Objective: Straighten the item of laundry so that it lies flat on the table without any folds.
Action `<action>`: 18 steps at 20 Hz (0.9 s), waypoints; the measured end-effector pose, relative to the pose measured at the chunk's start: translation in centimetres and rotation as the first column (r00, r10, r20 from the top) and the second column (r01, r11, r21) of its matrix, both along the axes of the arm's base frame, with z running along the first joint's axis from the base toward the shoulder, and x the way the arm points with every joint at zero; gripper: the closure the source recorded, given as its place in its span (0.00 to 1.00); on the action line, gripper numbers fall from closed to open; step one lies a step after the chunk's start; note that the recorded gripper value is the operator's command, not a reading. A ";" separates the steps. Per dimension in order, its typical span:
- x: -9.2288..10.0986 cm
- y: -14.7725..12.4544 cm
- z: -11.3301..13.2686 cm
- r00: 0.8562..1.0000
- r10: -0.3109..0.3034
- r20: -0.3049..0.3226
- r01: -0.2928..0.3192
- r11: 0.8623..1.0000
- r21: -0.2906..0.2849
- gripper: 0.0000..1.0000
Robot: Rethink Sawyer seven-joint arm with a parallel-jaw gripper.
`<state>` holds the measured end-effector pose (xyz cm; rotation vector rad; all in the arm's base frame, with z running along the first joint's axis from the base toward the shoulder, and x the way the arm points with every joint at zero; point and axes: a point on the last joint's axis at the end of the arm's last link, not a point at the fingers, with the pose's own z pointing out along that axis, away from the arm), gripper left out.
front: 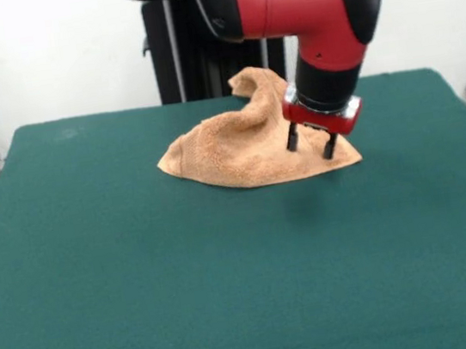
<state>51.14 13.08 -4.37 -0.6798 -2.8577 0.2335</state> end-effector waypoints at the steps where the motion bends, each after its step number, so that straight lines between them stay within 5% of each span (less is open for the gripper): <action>1: 0.0 0.0 0.1 1.000 0.003 0.002 -0.003 1.000 0.001 0.00; 7: 0.7 -2.4 0.9 0.993 0.037 0.114 -0.037 0.999 -0.002 0.00; 12: 2.0 -4.2 0.2 0.973 0.049 0.227 -0.050 0.999 -0.002 0.00; 18: 2.1 -4.1 0.1 0.971 0.060 0.231 -0.059 0.998 -0.011 0.00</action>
